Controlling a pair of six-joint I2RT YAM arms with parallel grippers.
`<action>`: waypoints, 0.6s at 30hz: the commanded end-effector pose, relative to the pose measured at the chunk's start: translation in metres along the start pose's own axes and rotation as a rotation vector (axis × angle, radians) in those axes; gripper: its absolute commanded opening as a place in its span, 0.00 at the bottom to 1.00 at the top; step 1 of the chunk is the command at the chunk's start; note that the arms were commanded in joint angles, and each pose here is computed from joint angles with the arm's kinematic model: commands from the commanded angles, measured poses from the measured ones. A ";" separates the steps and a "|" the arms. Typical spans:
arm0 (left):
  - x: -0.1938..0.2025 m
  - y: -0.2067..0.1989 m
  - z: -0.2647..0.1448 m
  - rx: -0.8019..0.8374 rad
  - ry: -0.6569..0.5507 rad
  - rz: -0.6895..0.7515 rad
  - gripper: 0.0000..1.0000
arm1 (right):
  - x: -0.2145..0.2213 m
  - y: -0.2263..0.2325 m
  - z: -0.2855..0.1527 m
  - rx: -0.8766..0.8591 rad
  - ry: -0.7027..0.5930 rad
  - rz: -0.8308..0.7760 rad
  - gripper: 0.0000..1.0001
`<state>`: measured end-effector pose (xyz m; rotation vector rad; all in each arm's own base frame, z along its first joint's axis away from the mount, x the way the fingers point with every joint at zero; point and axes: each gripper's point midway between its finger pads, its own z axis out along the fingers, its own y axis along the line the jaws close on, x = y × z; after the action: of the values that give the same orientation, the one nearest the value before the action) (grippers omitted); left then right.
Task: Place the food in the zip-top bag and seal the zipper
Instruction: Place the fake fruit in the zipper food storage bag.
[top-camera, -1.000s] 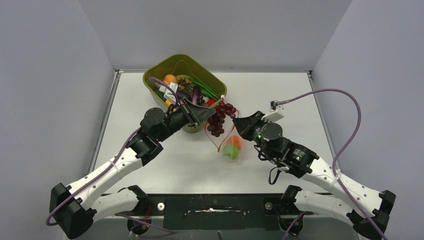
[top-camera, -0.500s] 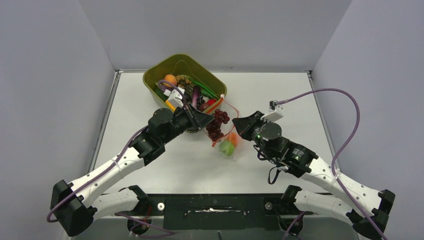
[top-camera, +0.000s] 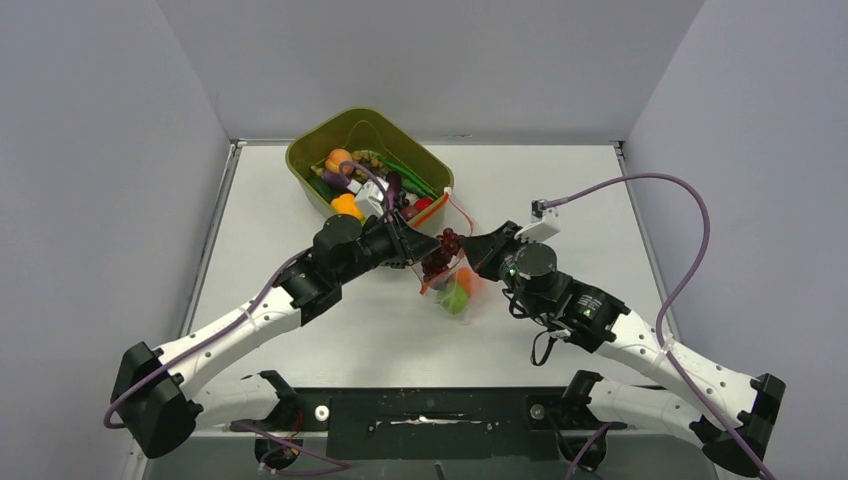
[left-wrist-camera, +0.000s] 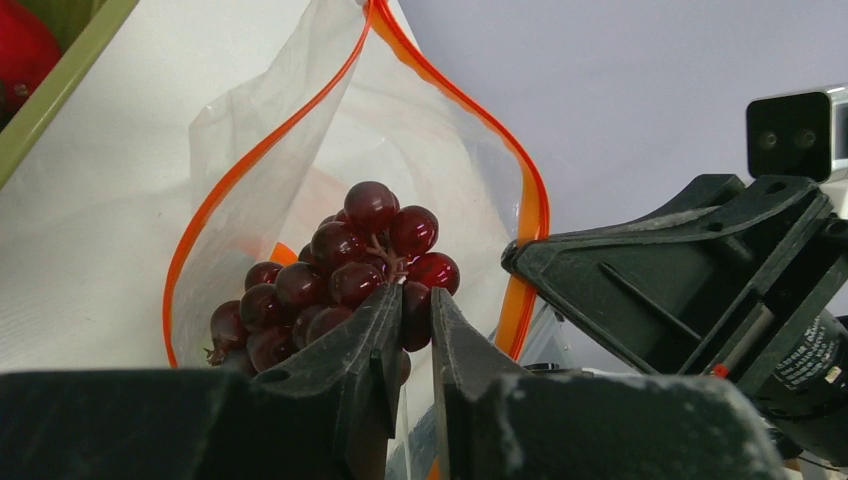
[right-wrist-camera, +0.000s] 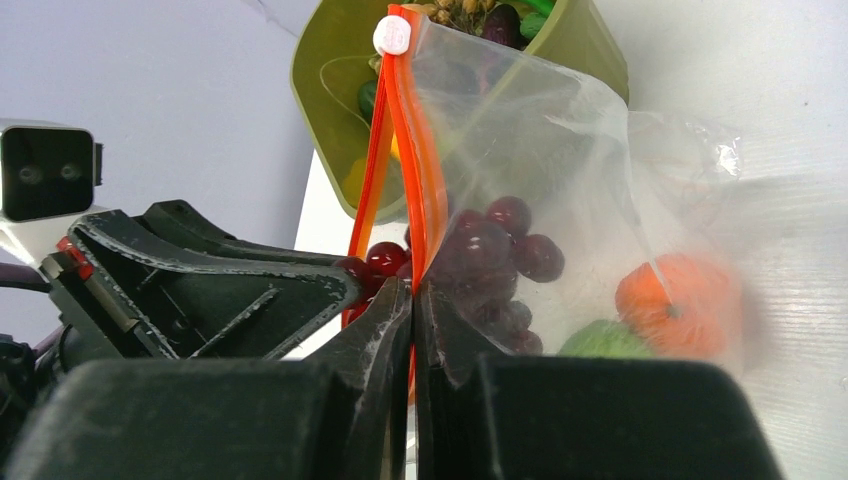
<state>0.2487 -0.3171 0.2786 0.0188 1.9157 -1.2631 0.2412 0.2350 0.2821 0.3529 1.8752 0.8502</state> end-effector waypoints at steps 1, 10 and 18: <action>-0.025 -0.043 -0.001 0.130 -0.060 0.027 0.19 | -0.020 0.021 -0.004 -0.076 -0.060 0.056 0.00; -0.042 -0.046 -0.019 0.094 -0.108 0.120 0.52 | -0.013 0.007 -0.010 -0.052 -0.042 0.063 0.00; -0.051 -0.019 -0.040 -0.069 -0.133 0.253 0.54 | -0.014 0.002 -0.015 -0.046 -0.051 0.065 0.00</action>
<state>0.2474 -0.2909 0.3171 0.0917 1.8163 -1.1152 0.2307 0.2243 0.2630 0.3554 1.9125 0.8375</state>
